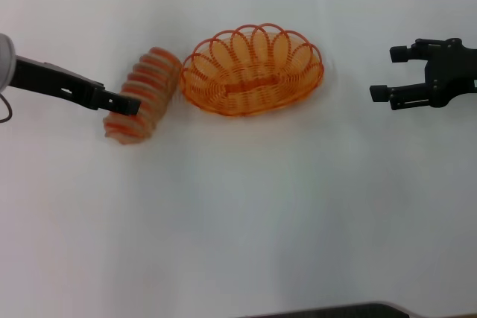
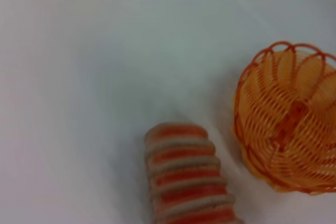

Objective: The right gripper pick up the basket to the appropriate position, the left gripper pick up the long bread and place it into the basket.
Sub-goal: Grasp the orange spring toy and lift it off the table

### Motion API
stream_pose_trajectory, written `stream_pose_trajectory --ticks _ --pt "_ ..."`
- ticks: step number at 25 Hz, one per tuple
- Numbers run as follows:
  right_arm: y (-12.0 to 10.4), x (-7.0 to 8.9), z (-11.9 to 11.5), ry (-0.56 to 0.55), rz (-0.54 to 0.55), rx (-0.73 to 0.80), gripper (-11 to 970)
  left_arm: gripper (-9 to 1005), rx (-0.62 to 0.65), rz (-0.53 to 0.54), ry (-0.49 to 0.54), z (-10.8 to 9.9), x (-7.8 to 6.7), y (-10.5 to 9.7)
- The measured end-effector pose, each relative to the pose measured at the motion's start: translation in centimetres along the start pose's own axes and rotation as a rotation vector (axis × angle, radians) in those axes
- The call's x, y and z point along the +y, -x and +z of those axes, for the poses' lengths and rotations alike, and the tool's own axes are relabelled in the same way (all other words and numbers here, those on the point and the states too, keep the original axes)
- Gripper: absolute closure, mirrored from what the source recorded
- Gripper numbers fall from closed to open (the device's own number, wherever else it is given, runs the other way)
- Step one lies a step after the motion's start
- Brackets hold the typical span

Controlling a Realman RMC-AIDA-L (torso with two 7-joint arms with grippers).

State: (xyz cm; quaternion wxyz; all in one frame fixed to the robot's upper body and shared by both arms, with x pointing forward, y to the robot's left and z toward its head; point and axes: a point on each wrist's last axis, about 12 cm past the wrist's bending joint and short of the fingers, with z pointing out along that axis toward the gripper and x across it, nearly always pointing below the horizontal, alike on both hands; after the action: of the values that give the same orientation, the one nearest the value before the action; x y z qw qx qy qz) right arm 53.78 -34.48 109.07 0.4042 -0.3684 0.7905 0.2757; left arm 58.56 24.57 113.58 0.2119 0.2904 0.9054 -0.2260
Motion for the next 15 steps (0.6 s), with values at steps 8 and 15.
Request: stream_pose_trajectory --ticks 8,15 --pt "0.1 0.0 0.1 -0.002 -0.001 -0.001 12 151 0.025 0.016 0.031 1.1 -0.7 0.5" --pt "0.3 -0.1 0.1 -0.005 -0.008 -0.001 12 152 0.045 0.046 0.055 1.9 -1.1 0.8"
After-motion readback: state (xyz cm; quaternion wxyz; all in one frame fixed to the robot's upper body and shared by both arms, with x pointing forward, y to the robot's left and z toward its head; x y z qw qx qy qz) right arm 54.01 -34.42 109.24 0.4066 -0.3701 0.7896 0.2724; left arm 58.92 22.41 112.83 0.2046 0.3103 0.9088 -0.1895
